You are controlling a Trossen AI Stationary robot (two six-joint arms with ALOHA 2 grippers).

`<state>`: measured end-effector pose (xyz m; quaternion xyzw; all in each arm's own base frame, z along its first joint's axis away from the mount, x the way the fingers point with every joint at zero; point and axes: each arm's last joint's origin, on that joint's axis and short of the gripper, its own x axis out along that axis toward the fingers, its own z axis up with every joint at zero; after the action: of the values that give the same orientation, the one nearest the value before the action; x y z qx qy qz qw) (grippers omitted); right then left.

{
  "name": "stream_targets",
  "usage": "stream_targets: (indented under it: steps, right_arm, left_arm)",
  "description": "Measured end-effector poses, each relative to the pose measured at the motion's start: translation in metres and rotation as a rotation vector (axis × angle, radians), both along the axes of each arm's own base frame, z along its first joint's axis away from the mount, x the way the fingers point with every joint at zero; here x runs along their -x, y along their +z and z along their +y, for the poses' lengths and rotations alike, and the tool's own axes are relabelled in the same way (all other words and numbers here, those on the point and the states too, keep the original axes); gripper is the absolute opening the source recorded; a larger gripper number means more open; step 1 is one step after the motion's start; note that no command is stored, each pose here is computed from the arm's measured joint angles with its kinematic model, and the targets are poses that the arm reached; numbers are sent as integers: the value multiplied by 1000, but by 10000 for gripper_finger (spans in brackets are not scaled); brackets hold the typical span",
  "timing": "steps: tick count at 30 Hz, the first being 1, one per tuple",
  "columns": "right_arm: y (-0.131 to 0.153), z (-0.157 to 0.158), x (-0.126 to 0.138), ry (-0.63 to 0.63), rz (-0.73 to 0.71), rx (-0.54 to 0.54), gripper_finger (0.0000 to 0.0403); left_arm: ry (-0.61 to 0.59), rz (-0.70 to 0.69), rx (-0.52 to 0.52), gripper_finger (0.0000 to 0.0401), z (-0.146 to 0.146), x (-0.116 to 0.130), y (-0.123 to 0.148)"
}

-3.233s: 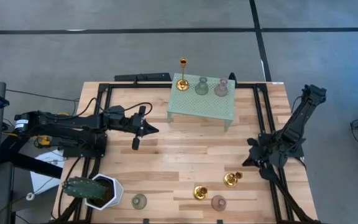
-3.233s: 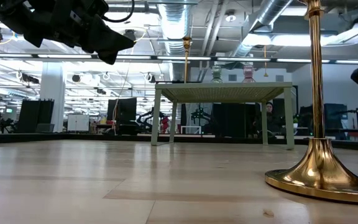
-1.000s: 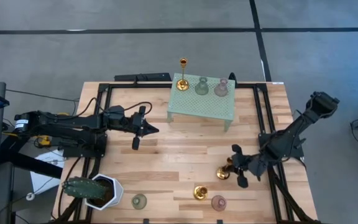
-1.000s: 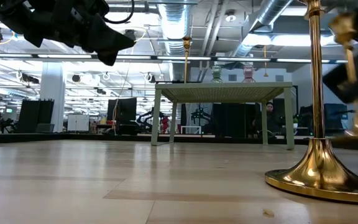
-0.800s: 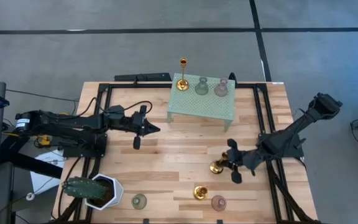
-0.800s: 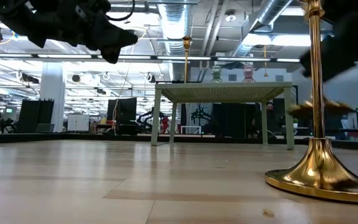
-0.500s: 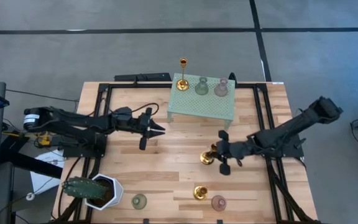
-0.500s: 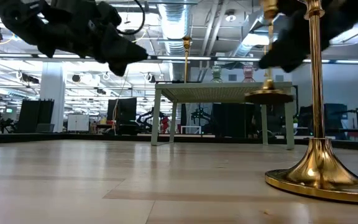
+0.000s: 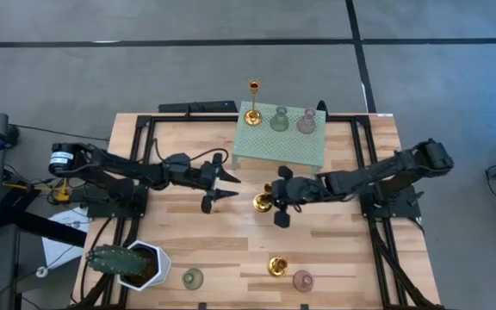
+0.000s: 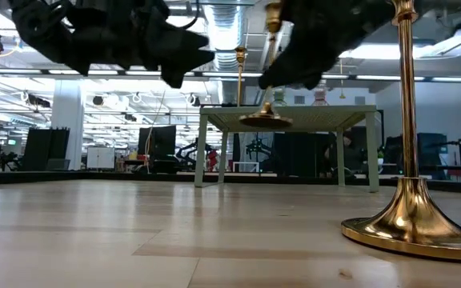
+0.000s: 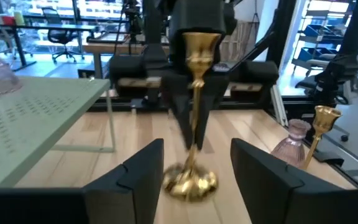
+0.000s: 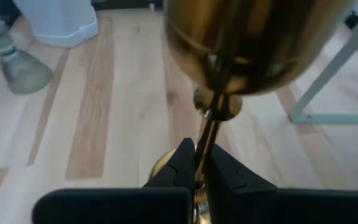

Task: Pick & Place candle stick holders
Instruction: Put the right golden candle holder on the shelf aligned with the other golden candle holder

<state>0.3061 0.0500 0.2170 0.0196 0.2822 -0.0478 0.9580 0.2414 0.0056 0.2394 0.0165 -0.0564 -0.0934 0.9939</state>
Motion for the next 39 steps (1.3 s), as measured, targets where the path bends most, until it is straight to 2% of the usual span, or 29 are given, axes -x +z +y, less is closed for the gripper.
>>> stream_targets:
  steps: [9, 17, 34, 39]
  right_arm:
    - [5, -11, -28, -14, -6, 0, 1]
    - [20, -9, -44, 43, -53, 45, 1]
    - [18, -16, -53, 71, -83, 32, 1]
    - [18, -17, -53, 76, -91, 29, 1]
  left_arm:
    - [-3, -2, 1, 169, -2, -15, 3]
    - [10, -34, 1, 153, -2, -17, 3]
    - [38, -72, 6, 148, -4, -17, 6]
    - [33, -51, 43, 145, -4, -24, 2]
